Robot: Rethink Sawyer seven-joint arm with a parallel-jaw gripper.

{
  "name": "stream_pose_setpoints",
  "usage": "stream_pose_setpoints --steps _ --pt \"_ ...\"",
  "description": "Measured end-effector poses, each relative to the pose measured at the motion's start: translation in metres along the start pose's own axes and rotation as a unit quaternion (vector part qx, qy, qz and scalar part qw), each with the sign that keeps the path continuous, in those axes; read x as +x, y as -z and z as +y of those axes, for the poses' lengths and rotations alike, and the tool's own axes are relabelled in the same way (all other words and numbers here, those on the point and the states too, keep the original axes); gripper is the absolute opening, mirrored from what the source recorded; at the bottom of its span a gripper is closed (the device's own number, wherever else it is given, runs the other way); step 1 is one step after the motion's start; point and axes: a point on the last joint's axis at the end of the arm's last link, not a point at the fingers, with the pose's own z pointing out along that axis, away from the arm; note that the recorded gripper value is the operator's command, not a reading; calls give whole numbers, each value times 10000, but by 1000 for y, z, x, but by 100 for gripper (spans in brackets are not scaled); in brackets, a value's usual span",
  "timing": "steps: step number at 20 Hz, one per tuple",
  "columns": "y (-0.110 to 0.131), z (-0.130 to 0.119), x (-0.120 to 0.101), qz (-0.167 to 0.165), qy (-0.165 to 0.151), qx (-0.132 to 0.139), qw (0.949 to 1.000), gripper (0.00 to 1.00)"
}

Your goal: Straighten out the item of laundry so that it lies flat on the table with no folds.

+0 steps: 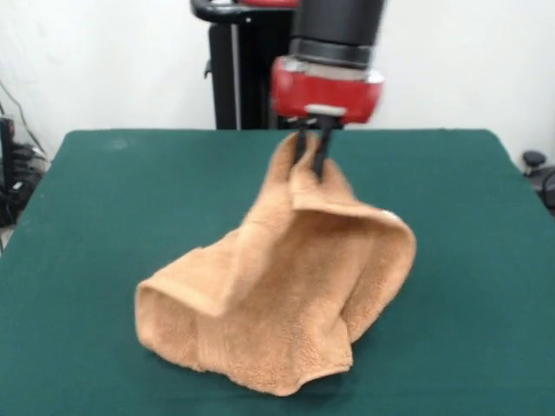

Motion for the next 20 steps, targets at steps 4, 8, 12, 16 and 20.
stream_pose_setpoints --steps 4,8,12,16,20 --pt "-16 -41 10 -782 87 161 9968 0" --pt "-27 -81 30 -1388 152 252 9899 0" --pt "-30 -98 58 -1266 52 200 9917 0" --pt "-25 -92 86 -1026 61 104 9946 0" --pt "-22 -74 107 -893 311 -45 9955 0"
